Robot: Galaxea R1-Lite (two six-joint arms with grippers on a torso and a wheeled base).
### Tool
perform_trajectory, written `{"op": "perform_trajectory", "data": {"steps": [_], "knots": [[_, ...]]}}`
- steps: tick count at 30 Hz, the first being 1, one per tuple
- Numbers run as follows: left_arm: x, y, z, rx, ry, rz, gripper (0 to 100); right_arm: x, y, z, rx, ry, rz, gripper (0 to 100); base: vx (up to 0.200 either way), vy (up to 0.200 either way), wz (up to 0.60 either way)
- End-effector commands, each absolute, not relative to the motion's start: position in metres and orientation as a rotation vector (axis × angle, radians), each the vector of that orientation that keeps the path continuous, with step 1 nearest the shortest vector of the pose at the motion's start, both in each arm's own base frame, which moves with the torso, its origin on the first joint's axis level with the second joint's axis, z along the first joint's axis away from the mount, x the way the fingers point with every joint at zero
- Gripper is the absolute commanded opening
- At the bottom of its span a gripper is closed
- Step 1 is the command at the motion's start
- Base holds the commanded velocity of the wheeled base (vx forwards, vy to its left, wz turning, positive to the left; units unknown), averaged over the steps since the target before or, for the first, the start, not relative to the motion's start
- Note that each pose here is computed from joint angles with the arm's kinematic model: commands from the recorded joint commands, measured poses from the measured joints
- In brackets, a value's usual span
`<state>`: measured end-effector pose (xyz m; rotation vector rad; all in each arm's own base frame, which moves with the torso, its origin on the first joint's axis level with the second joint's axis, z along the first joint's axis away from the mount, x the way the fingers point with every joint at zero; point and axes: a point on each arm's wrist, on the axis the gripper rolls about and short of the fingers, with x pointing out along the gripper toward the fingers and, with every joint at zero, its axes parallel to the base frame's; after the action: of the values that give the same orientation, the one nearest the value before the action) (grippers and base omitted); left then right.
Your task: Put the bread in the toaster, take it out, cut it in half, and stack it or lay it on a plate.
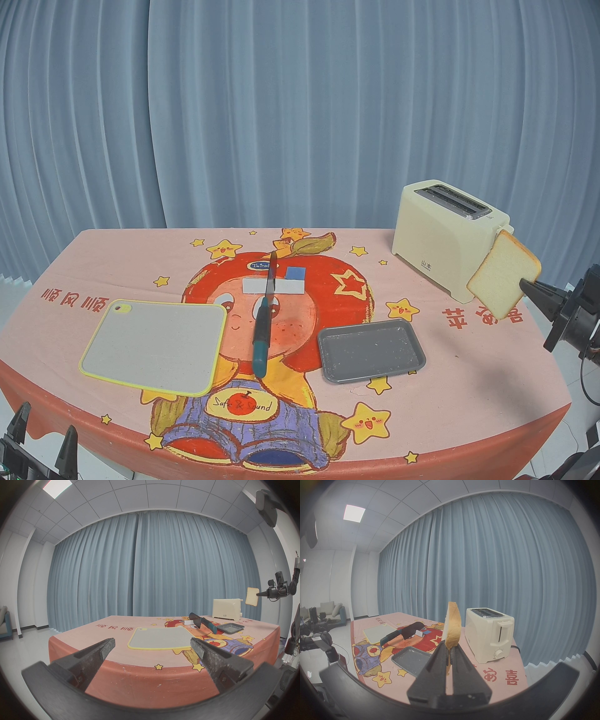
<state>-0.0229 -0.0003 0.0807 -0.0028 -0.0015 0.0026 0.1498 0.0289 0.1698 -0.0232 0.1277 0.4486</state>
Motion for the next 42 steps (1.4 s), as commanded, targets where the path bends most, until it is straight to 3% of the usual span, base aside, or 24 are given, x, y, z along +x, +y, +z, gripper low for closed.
{"op": "perform_trajectory", "data": {"steps": [1,9,19,24,28,42], "knots": [[-0.023,0.000,0.075,-0.003,0.000,0.003,100,0.151,0.026,0.170,-0.024,0.126,0.433,0,0.000,0.000,0.00],[-0.023,0.000,0.075,-0.003,0.000,0.003,100,0.148,0.020,0.162,-0.120,0.136,0.410,0,0.000,0.000,0.00],[-0.023,0.000,0.075,-0.003,0.000,0.003,100,0.144,0.017,0.156,-0.180,0.129,0.506,0,0.000,0.000,0.00],[-0.023,0.000,0.075,-0.003,0.000,0.003,100,0.143,0.012,0.153,-0.217,0.129,0.493,0,0.000,0.000,0.00],[-0.023,0.000,0.075,-0.003,0.000,0.003,100,0.140,0.014,0.151,-0.245,0.114,0.569,0,0.000,0.000,0.00],[-0.023,0.000,0.075,-0.003,0.000,0.002,100,0.139,0.015,0.149,-0.237,0.118,0.596,0,0.000,0.000,0.00]]}}
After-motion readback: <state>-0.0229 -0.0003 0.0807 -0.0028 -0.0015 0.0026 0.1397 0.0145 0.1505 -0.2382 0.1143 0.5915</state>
